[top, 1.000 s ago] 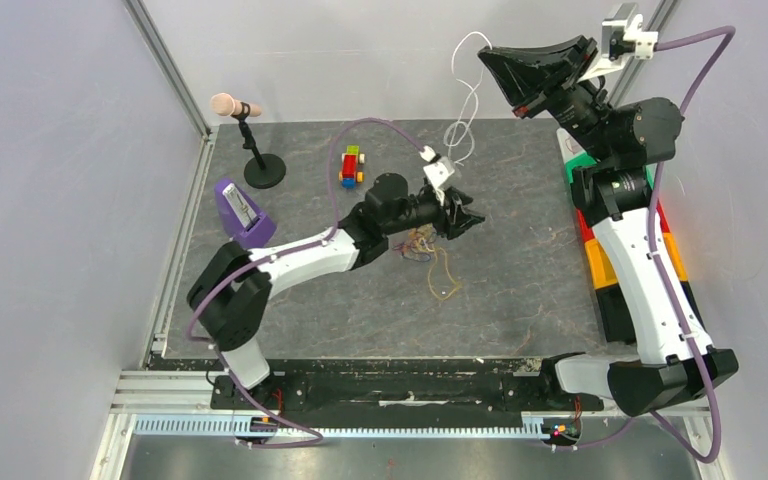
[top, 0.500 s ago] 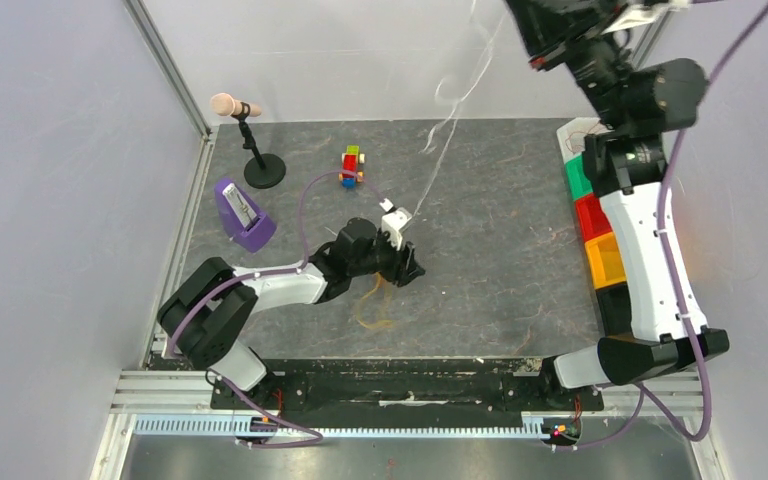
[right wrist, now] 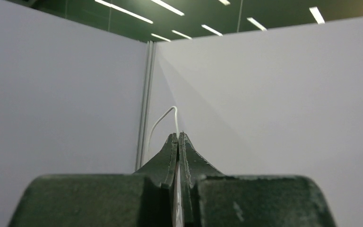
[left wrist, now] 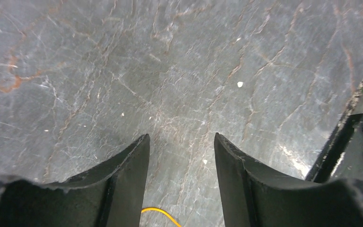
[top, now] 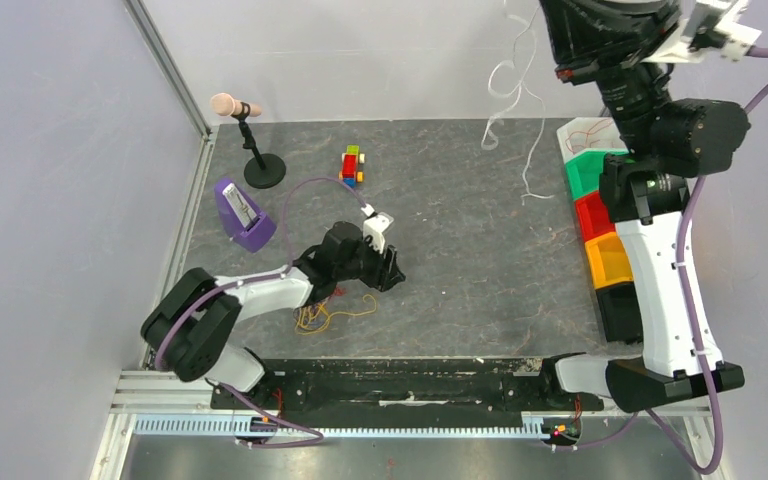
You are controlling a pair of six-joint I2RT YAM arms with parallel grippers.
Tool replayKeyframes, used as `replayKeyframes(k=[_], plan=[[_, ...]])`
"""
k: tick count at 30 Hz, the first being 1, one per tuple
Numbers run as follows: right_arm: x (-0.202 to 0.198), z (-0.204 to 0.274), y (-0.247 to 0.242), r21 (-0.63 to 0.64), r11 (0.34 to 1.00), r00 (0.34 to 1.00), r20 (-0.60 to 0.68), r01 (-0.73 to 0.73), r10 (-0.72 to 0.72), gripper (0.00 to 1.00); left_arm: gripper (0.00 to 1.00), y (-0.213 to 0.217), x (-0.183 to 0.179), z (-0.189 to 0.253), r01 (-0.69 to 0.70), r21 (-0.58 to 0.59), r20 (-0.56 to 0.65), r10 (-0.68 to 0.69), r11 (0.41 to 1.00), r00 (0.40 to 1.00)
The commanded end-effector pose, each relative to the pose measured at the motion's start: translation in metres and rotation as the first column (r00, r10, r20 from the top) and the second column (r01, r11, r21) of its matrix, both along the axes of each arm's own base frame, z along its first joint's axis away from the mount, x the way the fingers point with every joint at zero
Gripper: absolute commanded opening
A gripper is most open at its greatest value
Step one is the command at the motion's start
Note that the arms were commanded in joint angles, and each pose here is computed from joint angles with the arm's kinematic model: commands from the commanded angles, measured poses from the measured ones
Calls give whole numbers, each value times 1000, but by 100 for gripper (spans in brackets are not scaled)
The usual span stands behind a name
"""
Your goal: Untangle the cables
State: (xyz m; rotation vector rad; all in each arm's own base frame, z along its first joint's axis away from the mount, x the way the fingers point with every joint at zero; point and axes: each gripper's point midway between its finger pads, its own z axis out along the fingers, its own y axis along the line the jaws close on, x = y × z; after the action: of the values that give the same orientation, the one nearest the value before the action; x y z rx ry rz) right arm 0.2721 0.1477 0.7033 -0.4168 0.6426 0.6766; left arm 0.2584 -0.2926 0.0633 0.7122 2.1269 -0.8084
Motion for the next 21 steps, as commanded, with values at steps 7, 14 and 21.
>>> replayKeyframes(k=[7, 14, 21], plan=[[48, -103, 10, -190, 980, 971, -219, 52, -94, 0, 69, 4, 9, 92, 30, -94, 193, -11, 995, 981], [71, -128, -4, -258, 959, 948, -258, 120, -188, 0, 77, 19, 16, 111, -15, -85, 195, 31, 996, 980], [105, -151, -21, -324, 931, 913, -303, 170, -272, 0, 79, 24, 20, 118, -45, -78, 173, 58, 996, 983]])
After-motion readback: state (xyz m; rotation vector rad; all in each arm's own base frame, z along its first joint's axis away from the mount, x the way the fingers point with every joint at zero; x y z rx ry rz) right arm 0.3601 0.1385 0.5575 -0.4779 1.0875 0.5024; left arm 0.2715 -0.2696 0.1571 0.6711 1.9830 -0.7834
